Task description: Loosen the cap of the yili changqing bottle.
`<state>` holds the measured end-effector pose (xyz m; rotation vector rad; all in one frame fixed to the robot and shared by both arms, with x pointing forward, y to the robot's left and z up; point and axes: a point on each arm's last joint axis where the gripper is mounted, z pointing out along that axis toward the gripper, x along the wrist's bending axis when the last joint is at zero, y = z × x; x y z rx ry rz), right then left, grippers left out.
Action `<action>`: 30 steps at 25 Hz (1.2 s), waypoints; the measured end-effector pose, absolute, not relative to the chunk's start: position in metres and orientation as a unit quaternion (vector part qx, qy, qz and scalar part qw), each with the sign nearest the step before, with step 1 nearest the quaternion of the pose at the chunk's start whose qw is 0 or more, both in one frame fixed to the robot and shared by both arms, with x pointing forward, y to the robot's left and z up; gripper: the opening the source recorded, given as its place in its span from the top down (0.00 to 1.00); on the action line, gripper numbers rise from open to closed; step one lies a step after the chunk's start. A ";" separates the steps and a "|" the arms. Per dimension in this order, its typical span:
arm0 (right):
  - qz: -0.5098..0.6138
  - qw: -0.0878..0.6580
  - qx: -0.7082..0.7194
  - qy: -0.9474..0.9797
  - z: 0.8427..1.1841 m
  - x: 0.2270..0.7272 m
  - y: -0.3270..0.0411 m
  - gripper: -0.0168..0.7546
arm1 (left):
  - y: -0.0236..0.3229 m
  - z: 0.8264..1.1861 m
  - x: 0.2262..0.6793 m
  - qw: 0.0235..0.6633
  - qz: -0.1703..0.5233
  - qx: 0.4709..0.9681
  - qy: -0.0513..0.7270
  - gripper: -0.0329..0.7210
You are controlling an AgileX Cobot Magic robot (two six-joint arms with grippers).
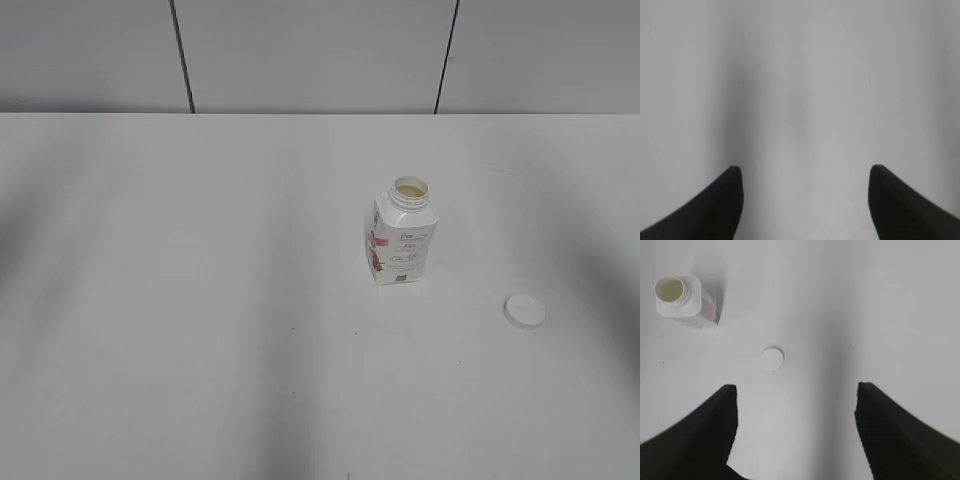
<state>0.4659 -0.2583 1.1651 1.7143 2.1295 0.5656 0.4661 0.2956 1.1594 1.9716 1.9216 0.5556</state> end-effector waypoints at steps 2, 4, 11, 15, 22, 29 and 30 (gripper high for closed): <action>0.200 0.170 0.605 0.751 1.161 0.455 -0.260 0.23 | 0.296 1.167 0.454 0.181 0.206 0.688 0.672 0.31; 0.198 0.167 0.606 0.752 1.156 0.443 -0.262 0.23 | 0.296 1.167 0.441 0.186 0.210 0.687 0.670 0.31; 0.195 0.164 0.607 0.753 1.142 0.411 -0.267 0.23 | 0.299 1.129 0.394 0.162 0.188 0.694 0.676 0.31; 0.196 0.158 0.608 0.753 1.134 0.396 -0.269 0.22 | 0.300 1.105 0.364 0.156 0.182 0.695 0.677 0.31; 0.199 0.142 0.610 0.754 1.117 0.374 -0.270 0.22 | 0.302 1.078 0.319 0.188 0.211 0.687 0.670 0.33; 0.227 0.140 0.610 0.746 1.102 0.346 -0.272 0.22 | 0.304 1.062 0.297 0.218 0.242 0.677 0.660 0.33; 0.226 0.138 0.611 0.746 1.098 0.344 -0.272 0.22 | 0.304 1.060 0.296 0.222 0.246 0.676 0.658 0.33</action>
